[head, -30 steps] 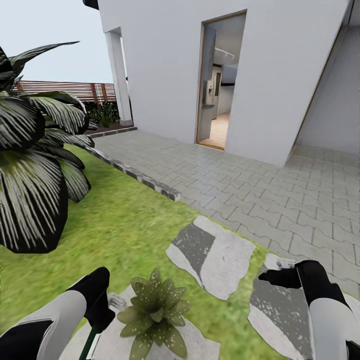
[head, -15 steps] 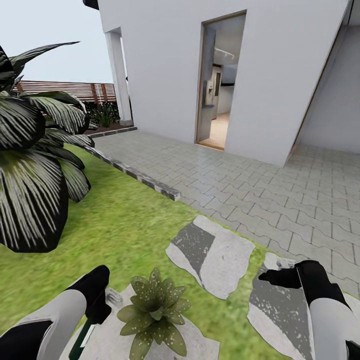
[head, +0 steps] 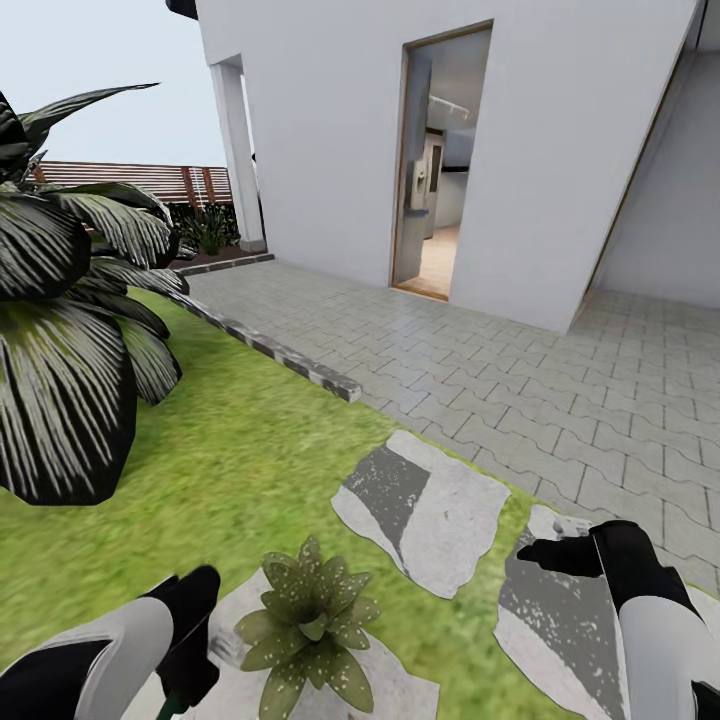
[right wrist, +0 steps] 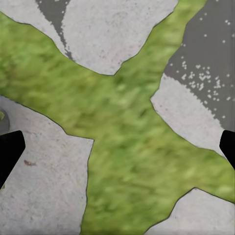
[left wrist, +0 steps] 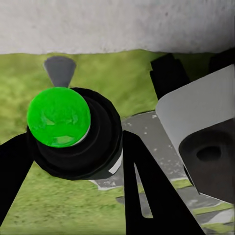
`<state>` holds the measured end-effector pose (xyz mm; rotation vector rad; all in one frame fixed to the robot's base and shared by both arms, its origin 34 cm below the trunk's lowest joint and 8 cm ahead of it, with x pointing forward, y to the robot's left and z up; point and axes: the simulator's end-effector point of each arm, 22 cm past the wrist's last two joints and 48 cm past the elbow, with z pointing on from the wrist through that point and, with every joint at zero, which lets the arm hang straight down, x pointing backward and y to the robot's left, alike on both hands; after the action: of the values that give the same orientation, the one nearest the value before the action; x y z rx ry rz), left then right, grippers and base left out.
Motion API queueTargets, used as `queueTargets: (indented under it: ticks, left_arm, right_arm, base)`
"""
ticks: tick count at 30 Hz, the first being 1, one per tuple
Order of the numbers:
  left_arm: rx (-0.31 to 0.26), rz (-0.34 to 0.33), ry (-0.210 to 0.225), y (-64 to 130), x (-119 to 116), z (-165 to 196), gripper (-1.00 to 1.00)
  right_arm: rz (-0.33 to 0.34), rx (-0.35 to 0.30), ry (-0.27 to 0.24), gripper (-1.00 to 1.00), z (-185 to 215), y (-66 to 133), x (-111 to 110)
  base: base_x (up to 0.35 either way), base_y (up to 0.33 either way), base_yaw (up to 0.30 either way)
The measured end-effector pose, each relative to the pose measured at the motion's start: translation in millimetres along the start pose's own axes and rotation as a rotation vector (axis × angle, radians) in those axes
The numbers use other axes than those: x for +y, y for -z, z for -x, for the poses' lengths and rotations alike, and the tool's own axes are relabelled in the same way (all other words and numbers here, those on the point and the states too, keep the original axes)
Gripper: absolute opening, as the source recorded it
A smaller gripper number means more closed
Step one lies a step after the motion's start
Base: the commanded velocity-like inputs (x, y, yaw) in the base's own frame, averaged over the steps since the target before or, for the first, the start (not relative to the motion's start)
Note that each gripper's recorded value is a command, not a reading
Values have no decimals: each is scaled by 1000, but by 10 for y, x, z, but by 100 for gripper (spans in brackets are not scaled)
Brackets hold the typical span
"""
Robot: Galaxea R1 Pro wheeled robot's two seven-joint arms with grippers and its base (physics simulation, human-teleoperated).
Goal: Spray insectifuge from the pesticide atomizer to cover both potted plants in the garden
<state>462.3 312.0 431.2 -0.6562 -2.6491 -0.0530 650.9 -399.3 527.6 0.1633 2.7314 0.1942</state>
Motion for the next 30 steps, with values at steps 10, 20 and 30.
queueTargets:
  ticks: [10, 20, 30]
  left_arm:
    - [4, -1, 0, -6, 1, -14, -100]
    - [-204, -16, 88, 486, 167, 560, -100]
    - [-108, -116, 85, 151, -181, 285, -100]
  right_arm:
    - [-1, 0, 0, 100, 1, 1, -1]
    - [-1, 0, 0, 100, 1, 1, -2]
    - [0, 0, 0, 100, 0, 0, -1]
  base:
    - [0, 0, 0]
    - [0, 0, 0]
    - [0, 0, 0]
